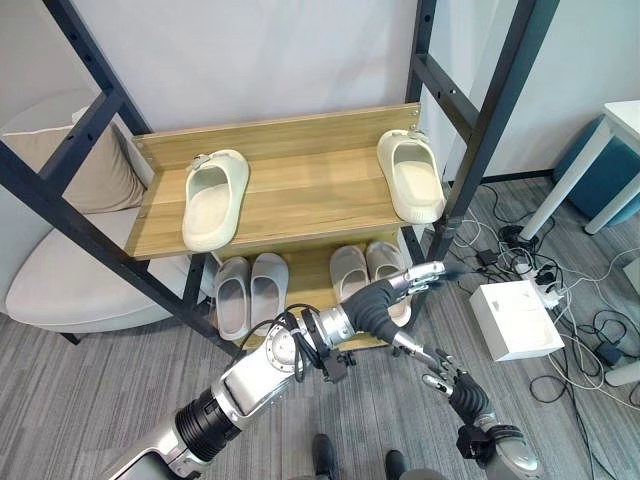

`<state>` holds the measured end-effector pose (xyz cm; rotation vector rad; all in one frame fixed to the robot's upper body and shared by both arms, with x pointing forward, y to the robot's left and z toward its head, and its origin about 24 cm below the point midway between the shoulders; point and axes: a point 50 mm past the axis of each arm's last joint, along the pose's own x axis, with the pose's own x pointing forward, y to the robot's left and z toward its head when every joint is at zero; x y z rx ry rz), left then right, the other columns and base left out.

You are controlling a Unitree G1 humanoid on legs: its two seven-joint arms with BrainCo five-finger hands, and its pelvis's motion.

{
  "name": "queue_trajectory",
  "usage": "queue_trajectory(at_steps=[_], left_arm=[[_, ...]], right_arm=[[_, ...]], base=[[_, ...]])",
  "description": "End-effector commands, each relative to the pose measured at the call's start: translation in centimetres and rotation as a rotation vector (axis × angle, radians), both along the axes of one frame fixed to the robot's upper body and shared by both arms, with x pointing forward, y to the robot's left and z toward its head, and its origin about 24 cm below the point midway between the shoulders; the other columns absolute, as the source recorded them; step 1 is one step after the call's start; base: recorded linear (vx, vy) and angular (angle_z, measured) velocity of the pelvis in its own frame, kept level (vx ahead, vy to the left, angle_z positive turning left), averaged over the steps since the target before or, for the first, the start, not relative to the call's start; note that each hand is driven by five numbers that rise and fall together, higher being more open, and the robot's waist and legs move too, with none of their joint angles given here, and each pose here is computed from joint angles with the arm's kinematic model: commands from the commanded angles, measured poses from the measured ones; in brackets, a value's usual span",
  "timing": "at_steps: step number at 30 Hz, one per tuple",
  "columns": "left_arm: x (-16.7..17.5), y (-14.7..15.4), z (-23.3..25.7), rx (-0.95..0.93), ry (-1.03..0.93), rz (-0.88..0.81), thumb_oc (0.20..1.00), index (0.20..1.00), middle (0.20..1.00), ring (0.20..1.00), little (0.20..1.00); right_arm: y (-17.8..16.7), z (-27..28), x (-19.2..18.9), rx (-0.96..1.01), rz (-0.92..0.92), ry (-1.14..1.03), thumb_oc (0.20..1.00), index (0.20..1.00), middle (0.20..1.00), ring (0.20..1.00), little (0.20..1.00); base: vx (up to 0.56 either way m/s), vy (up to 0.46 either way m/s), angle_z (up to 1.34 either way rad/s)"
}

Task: Arrange the slippers neatly on the shoe rack.

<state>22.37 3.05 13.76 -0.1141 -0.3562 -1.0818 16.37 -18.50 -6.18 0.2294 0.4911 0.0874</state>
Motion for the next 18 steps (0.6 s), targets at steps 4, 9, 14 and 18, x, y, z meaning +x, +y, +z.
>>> queue_trajectory(at_steps=[4,9,14,18], left_arm=[[3.7,6.4,6.7,-0.389,-0.198,0.472,1.0,1.0,1.0,1.0,1.0],[5.4,11.0,9.0,-0.206,-0.571,0.94,1.0,1.0,1.0,1.0,1.0],[6.9,14.0,11.2,0.144,-0.999,1.289,1.0,1.0,1.0,1.0,1.0],[7.9,16.8,11.9,0.416,-1.208,1.476,1.0,1.0,1.0,1.0,1.0]], right_arm=[[2.1,2.1,1.6,0.098,-0.014,-0.154,1.0,1.0,1.0,1.0,1.0],[1.3,2.0,1.1,0.069,-0.022,-0.16,1.0,1.0,1.0,1.0,1.0],[0.5,2.3,1.0,0.033,-0.013,-0.185,1.0,1.0,1.0,1.0,1.0],[0.2,2.7,1.1,0.035,0.002,-0.203,1.0,1.0,1.0,1.0,1.0]], base=[[0.02,-0.064,0.04],[0.03,-0.02,0.02],[0.04,0.003,0.06],[0.04,0.01,0.0]])
